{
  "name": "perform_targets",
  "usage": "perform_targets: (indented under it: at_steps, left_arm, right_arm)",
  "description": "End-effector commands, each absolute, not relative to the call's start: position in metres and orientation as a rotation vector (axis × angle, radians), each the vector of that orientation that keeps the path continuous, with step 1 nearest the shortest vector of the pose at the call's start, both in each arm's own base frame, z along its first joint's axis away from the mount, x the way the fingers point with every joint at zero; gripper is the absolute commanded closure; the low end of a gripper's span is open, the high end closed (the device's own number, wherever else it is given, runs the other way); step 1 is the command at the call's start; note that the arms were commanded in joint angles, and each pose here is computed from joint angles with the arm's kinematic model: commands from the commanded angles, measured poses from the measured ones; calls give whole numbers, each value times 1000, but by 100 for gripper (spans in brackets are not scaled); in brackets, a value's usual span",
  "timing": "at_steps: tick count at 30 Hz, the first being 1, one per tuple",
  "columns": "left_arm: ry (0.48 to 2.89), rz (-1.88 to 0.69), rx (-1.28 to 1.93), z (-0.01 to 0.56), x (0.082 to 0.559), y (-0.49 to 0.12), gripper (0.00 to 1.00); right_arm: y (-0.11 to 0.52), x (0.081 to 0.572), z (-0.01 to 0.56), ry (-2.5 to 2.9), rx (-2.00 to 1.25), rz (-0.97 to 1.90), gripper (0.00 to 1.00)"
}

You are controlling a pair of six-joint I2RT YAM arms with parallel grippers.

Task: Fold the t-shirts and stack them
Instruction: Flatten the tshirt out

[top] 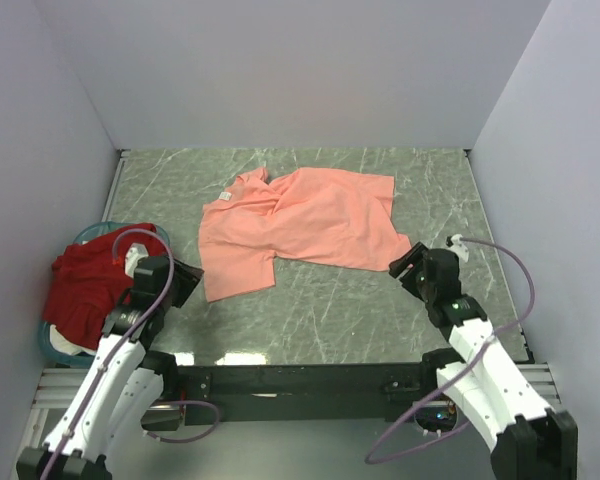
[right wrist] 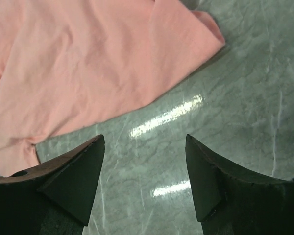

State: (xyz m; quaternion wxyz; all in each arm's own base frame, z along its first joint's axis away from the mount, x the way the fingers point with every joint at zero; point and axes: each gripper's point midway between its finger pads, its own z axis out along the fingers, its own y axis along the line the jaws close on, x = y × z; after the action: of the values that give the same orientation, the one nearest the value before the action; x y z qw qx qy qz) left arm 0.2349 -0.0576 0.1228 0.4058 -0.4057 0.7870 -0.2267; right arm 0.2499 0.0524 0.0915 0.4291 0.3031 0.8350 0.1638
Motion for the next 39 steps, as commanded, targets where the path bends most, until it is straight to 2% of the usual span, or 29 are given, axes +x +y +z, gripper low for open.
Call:
perform_targets:
  at_steps: [1,7,18,31,39]
  left_arm:
    - [1972,-511,-1097,124,242,-51,46]
    - [1967,-442,-1136,116,247,-51,46]
    - [2099,-260,-1115,85,254,-72,45]
    - [2150,-94,-1144,54,246,-66,45]
    - [2189,-68,-1097,42,259,-73,39]
  right_arm:
    - [38,269,115,2040,802,315,27]
    - [15,272,110,2054,906,137,29]
    - [-7,299,106,2060,981,74,30]
    - [-13,311,77,2118,1014,139,30]
    - [-10,312,70,2138,1003,158,31]
